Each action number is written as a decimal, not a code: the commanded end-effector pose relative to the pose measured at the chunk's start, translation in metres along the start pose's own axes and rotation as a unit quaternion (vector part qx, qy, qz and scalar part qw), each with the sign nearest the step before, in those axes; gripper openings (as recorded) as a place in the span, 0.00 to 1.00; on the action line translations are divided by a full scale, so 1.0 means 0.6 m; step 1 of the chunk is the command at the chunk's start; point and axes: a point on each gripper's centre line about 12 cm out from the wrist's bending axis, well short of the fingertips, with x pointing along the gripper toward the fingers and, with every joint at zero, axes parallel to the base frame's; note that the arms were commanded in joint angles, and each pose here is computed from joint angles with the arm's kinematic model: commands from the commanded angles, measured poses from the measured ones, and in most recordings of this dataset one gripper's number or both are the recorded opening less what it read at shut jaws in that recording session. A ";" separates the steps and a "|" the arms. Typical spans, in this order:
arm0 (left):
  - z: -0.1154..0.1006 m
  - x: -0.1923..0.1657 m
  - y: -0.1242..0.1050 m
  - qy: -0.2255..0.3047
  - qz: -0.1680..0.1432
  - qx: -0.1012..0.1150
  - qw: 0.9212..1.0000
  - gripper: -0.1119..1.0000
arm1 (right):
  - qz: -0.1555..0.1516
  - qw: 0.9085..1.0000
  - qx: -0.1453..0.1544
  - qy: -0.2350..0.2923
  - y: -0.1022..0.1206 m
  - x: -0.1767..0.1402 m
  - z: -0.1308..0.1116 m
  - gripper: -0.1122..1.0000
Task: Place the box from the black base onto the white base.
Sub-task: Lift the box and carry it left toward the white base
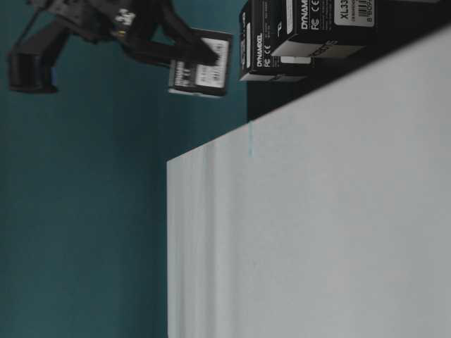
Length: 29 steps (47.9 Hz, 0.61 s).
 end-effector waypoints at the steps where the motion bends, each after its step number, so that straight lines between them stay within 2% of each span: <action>1: 0.016 0.003 0.000 -0.010 0.001 0.001 1.000 0.05 | 0.005 1.000 -0.001 -0.016 0.007 -0.030 0.024 0.63; 13: 0.021 0.001 0.000 -0.015 0.001 -0.001 1.000 0.05 | 0.039 0.999 -0.021 -0.001 0.013 -0.081 0.084 0.62; 29: 0.026 0.000 0.000 -0.019 0.001 -0.005 1.000 0.05 | 0.058 0.997 -0.051 -0.002 0.010 -0.123 0.159 0.62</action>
